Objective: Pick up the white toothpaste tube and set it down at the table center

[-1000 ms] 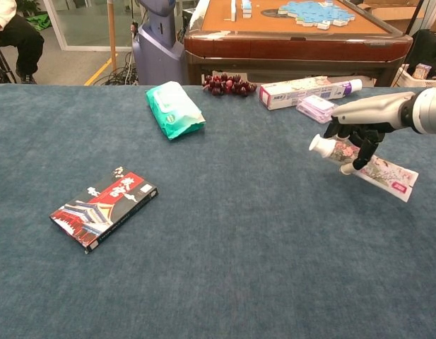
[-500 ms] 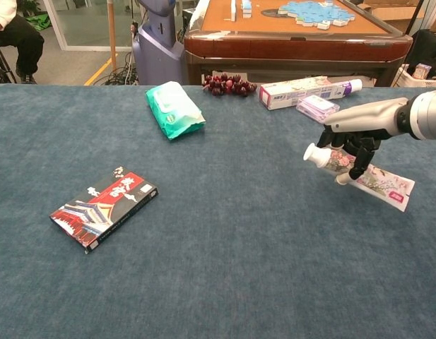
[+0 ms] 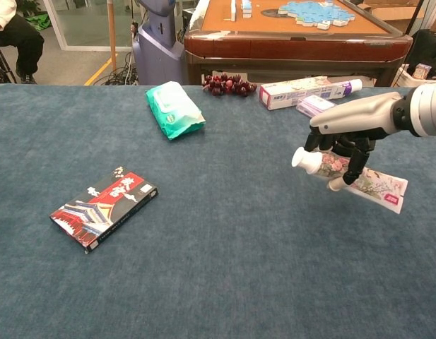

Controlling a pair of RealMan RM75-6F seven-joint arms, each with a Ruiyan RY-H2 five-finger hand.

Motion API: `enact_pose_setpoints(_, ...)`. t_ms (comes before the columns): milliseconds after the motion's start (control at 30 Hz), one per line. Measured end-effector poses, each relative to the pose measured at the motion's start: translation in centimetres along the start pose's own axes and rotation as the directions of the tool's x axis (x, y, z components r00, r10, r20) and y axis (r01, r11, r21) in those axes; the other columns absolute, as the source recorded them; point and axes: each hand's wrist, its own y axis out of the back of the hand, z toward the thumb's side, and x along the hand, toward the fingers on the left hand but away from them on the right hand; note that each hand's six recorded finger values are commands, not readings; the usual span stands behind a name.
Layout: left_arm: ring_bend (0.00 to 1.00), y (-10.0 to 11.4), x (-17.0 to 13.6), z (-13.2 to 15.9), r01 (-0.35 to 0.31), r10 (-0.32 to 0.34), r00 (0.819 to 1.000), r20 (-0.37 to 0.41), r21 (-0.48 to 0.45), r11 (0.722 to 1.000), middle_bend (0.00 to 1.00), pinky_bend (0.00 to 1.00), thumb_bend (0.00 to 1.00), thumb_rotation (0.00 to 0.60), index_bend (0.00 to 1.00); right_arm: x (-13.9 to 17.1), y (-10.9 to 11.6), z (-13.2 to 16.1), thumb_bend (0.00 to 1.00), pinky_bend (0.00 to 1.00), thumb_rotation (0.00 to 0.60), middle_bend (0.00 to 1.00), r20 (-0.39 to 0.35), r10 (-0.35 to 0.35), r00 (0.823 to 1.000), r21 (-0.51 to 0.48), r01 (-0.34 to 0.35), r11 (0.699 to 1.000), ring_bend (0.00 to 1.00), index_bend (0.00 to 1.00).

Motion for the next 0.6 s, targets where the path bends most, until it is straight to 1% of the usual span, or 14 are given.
enact_pose_setpoints(200, 0.45, -0.3, 1.4, 1.4, 0.047, -0.049, 0.996, 0.077, 0.023, 0.999, 0.48, 0.2, 0.2, 0.6, 0.21, 0.2, 1.2, 1.8, 0.99, 0.64, 0.6, 0.8, -0.061, -0.012, 0.998, 0.072, 0.016, 0.997, 0.75, 0.94)
enact_pose_setpoints(333, 0.45, -0.8, 2.4, 2.6, 0.08, -0.087, 0.986, 0.141, 0.056, 0.995, 0.48, 0.2, 0.2, 0.6, 0.2, -0.2, 1.8, 2.8, 0.99, 0.64, 0.6, 0.8, -0.094, 0.003, 0.996, 0.123, 0.009, 0.992, 0.75, 0.95)
enact_pose_setpoints(500, 0.46, -1.4, 3.4, 4.4, 0.116, -0.137, 0.963, 0.231, 0.103, 0.988, 0.49, 0.2, 0.2, 0.6, 0.17, -0.8, 2.7, 3.6, 0.99, 0.64, 0.6, 0.8, -0.12, 0.02, 0.993, 0.179, 0.002, 0.984, 0.75, 0.95)
enact_pose_setpoints(600, 0.46, -1.7, 4.0, 5.6, 0.126, -0.162, 0.944, 0.289, 0.138, 0.982, 0.49, 0.2, 0.2, 0.6, 0.15, -1.3, 3.4, 4.2, 0.99, 0.64, 0.6, 0.81, -0.132, 0.03, 0.991, 0.201, -0.003, 0.98, 0.75, 0.96)
